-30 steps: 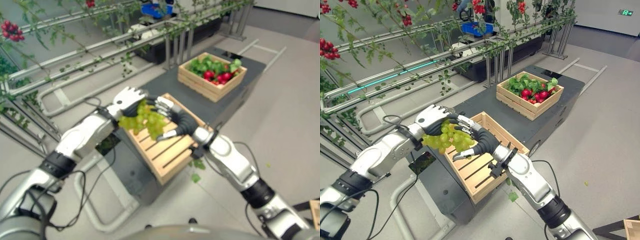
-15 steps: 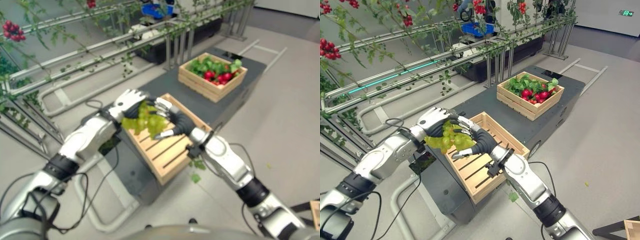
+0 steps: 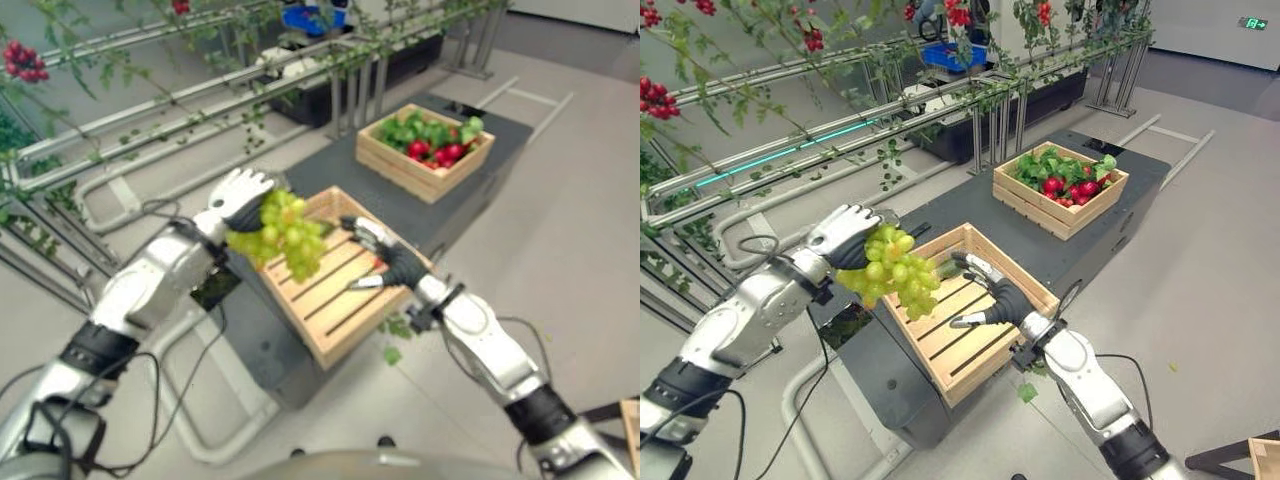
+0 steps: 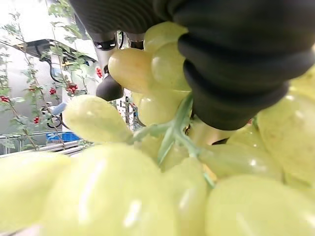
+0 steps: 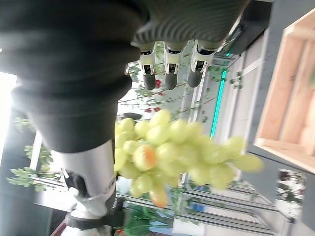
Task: Pick up the fruits from the basket on one side to the basket on the other side
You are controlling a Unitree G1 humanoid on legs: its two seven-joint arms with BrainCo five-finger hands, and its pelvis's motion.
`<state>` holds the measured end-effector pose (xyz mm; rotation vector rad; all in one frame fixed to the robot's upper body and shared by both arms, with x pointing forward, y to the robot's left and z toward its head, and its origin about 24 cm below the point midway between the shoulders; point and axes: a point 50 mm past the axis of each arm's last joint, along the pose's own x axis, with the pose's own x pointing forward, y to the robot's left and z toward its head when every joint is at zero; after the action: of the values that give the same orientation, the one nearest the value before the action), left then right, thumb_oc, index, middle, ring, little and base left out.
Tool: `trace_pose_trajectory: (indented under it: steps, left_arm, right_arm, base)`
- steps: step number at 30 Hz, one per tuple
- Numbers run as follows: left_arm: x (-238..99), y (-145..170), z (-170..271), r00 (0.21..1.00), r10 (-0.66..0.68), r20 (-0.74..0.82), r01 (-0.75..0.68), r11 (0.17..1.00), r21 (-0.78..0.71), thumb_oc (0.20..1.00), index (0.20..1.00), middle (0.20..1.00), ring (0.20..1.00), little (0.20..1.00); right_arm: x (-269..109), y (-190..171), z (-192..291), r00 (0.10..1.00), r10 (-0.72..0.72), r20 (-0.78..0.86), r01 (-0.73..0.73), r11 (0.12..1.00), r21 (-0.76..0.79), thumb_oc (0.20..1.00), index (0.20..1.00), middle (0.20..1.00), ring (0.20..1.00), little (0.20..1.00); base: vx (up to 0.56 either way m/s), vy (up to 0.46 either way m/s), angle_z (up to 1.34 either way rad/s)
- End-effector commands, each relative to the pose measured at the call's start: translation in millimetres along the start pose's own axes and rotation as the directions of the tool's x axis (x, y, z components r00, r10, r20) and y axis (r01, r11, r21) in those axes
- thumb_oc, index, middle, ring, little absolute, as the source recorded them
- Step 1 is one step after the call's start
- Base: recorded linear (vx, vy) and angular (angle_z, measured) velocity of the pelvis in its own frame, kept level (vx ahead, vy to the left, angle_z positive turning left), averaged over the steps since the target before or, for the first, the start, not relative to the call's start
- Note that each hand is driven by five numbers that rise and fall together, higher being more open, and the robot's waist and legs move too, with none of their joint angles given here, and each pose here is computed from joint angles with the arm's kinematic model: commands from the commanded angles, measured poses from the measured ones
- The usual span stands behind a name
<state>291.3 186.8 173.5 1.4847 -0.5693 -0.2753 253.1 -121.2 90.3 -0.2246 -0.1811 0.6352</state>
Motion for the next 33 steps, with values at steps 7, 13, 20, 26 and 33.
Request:
trace_pose_trajectory:
  steps: [7,13,20,26,33]
  left_arm:
    - [-5,38,-25,0.991,0.118,-0.066,-0.113,0.991,0.071,0.200,0.200,0.200,0.200,0.200]
    - [-4,33,-26,0.993,0.096,-0.071,-0.092,0.994,0.060,0.200,0.200,0.200,0.200,0.200]
    - [-3,33,-11,0.993,0.113,-0.014,-0.113,0.993,0.023,0.200,0.200,0.200,0.200,0.200]
    - [3,33,-2,0.991,0.135,0.010,-0.135,0.991,-0.009,0.200,0.200,0.200,0.200,0.200]
    - [12,27,9,0.988,0.150,0.036,-0.148,0.988,-0.049,0.200,0.200,0.200,0.200,0.200]
  right_arm:
    - [-9,-10,34,0.987,-0.003,0.163,0.012,0.998,-0.054,1.000,1.000,1.000,1.000,1.000]
    - [-14,-10,36,0.984,-0.014,0.176,0.023,0.999,-0.050,1.000,1.000,1.000,1.000,1.000]
    - [-3,-6,21,0.994,-0.019,0.109,0.021,1.000,-0.021,1.000,1.000,1.000,1.000,1.000]
    - [16,7,14,0.996,0.034,0.084,-0.039,0.998,0.056,1.000,1.000,1.000,1.000,1.000]
    - [32,34,8,0.985,0.147,0.092,-0.167,0.941,0.295,1.000,1.000,1.000,1.000,1.000]
  base:
    - [0.00,0.000,0.00]
    - [0.00,0.000,0.00]
    - [0.00,0.000,0.00]
    - [0.00,0.000,0.00]
    - [0.00,0.000,0.00]
